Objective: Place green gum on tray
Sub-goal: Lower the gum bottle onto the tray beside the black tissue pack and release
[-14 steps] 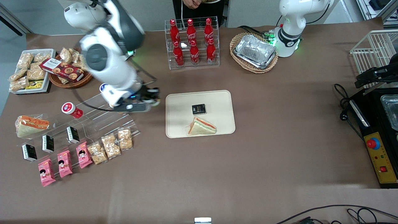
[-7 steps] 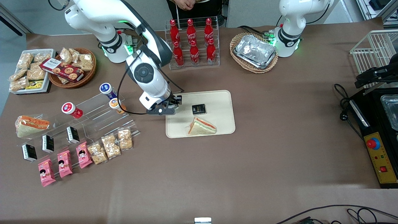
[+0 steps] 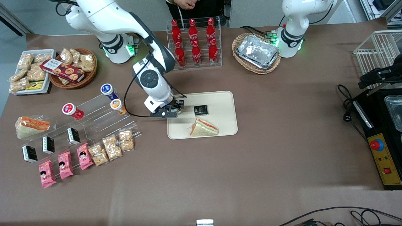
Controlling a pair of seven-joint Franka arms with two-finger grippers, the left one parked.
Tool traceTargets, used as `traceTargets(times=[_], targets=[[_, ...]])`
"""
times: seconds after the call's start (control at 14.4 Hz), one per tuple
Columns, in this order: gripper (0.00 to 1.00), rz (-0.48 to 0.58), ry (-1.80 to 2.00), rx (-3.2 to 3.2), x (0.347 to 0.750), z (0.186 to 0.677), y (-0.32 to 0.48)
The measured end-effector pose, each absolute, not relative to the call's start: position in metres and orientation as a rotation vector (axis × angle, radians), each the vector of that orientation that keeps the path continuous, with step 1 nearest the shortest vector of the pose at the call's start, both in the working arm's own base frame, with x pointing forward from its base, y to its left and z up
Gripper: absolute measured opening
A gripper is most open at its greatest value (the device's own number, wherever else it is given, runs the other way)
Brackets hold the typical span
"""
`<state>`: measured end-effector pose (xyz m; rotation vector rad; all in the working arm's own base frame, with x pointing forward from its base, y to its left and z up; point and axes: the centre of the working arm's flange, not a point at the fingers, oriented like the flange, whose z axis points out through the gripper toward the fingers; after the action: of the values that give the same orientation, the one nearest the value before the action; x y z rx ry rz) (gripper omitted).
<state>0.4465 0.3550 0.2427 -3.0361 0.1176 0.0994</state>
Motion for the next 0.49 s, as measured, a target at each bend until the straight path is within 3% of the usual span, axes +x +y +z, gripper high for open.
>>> traceTargets(times=[0.49], targets=[[0.58, 0.094, 0.153, -3.034, 0.434, 0.226, 0.371]])
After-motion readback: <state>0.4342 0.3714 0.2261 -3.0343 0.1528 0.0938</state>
